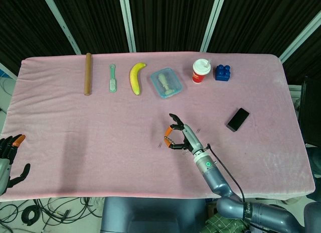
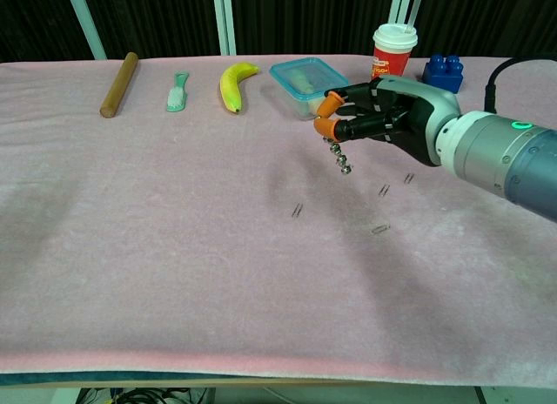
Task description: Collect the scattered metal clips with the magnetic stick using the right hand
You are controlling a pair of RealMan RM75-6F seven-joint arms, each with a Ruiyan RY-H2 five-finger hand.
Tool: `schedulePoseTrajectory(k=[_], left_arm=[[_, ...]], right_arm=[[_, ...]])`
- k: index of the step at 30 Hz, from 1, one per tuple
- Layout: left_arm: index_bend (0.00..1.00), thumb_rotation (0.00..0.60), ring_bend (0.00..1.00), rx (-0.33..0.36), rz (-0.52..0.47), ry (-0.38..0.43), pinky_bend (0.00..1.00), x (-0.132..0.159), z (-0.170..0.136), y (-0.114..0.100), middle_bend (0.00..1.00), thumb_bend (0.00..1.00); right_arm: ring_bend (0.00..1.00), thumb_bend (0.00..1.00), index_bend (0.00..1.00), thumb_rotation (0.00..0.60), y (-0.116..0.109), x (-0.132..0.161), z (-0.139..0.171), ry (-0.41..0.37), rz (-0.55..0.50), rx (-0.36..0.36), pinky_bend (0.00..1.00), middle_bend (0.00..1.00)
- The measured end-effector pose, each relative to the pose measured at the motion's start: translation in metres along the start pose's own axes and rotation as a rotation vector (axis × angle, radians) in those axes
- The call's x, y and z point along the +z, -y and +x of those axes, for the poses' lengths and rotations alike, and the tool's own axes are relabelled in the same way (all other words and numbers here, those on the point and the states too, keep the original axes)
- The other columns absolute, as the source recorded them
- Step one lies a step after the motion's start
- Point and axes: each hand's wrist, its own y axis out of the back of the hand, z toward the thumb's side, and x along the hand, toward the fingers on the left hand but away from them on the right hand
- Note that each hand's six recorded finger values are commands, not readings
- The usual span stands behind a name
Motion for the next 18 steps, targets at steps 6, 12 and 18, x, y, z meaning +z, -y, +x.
schedulePoseTrajectory(k=[6, 12, 18], left_arm=[[0.07, 0.600, 0.00, 0.000, -0.002, 0.000, 0.00, 0.000, 0.000, 0.000, 0.07, 0.42], [0.07, 0.600, 0.00, -0.001, 0.003, 0.000, 0.00, 0.000, 0.000, 0.000, 0.07, 0.42], [0.07, 0.600, 0.00, 0.003, 0.004, -0.002, 0.00, 0.000, 0.000, 0.000, 0.07, 0.42]], right_arm=[[0.00, 0.37, 0.60, 0.600, 0.003, -0.011, 0.000, 0.006, 0.034, -0.003, 0.17, 0.00], [0.00, 0.37, 0.60, 0.600, 0.000, -0.025, 0.004, 0.028, 0.032, -0.012, 0.17, 0.00], [0.00, 0.37, 0.61, 0.600, -0.002, -0.034, 0.005, 0.038, 0.002, -0.024, 0.17, 0.00]])
